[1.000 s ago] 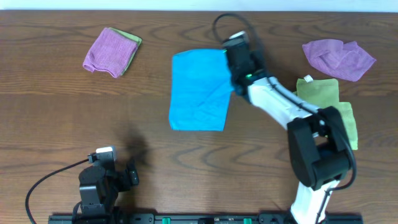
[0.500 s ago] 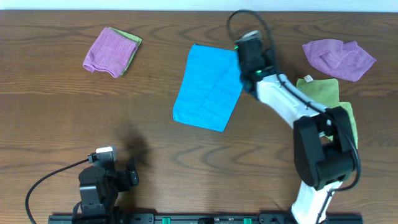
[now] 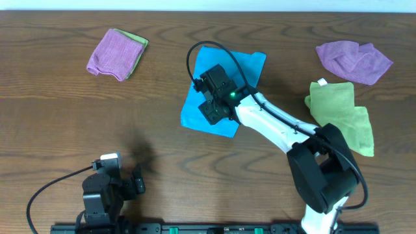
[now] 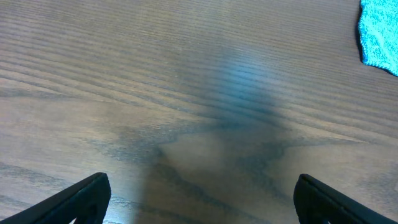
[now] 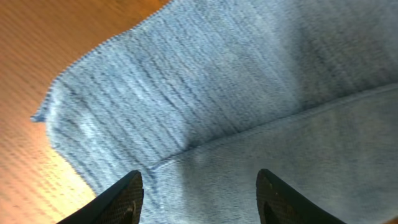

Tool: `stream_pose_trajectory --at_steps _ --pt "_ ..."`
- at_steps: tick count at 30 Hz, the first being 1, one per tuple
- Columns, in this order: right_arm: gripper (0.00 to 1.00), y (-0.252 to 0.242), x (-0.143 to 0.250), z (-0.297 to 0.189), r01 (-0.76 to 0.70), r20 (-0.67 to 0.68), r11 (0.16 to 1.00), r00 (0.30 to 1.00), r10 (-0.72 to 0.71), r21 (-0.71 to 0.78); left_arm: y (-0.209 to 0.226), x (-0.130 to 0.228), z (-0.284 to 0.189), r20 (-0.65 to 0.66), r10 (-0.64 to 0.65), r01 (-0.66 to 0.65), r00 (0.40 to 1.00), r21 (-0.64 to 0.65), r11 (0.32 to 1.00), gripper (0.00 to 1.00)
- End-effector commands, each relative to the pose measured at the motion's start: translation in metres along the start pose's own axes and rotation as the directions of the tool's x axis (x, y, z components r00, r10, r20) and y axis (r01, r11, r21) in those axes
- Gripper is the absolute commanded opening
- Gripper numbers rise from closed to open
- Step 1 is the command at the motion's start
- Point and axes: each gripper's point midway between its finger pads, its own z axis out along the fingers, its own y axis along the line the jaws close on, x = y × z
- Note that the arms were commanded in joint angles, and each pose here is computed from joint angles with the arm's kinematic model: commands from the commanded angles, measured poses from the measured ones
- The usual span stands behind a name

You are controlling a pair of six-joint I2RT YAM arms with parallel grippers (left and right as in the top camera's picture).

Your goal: Fold the cloth

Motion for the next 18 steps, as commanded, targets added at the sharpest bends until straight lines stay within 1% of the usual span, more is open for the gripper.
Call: stream_pose_trajectory --at_steps 1,6,10,18 --pt "0.58 0.006 -0.008 -0.008 -0.047 0.025 0.997 0.999 0.048 -0.058 0.002 0.011 0.004 -0.031 0.021 -0.021 0.999 -0.006 1.000 0.95" --pt "0.58 0.009 -0.002 0.000 -0.056 -0.002 0.994 0.998 0.056 -0.091 0.002 0.011 0.004 -0.031 0.021 -0.021 0.999 -0.006 1.000 0.95" --pt "0.56 0.012 0.004 0.009 -0.066 -0.027 0.992 0.998 0.063 -0.103 0.002 0.011 0.004 -0.031 0.021 -0.021 0.999 -0.006 1.000 0.95" --pt "0.49 0.011 0.006 0.013 -0.066 -0.033 0.992 0.997 0.063 -0.103 0.002 0.011 0.004 -0.031 0.021 -0.021 0.999 -0.006 1.000 0.95"
